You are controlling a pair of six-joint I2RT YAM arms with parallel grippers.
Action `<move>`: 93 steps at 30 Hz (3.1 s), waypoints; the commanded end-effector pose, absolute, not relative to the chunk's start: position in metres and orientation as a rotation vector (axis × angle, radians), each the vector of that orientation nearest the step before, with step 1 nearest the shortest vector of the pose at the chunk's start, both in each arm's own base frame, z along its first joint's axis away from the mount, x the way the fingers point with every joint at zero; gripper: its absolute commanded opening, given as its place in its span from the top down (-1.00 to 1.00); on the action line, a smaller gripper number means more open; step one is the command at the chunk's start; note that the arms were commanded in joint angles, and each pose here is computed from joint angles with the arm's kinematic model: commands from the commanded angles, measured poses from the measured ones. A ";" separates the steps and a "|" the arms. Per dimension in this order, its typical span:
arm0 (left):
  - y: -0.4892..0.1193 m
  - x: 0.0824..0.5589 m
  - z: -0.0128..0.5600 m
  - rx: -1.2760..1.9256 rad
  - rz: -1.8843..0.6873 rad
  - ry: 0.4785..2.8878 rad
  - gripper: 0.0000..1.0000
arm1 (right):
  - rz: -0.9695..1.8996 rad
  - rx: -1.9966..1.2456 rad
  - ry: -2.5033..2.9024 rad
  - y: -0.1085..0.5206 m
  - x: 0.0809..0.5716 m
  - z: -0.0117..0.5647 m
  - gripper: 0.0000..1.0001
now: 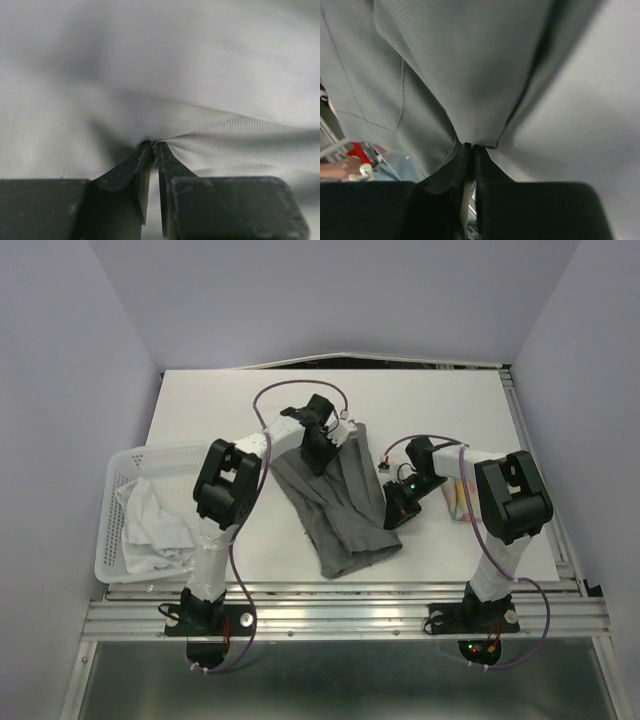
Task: Fold and stack the skirts
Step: Fold the skirt
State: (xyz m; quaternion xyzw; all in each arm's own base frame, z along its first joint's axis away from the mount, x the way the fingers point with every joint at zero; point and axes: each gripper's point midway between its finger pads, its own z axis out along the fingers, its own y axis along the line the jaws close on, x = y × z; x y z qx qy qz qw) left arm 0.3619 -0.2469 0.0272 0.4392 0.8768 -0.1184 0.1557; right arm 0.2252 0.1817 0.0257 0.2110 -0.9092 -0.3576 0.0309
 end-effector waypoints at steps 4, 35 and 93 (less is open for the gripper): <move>-0.303 0.474 0.060 1.235 -0.309 2.266 0.46 | -1.219 0.577 -2.890 0.197 0.241 0.047 0.42; -0.228 0.306 0.124 0.329 -1.103 2.266 1.00 | -0.780 0.564 -3.399 0.329 0.345 0.115 0.14; -0.258 0.263 0.063 0.175 -1.176 2.427 1.00 | -0.683 0.398 -3.305 0.366 0.301 0.077 -0.06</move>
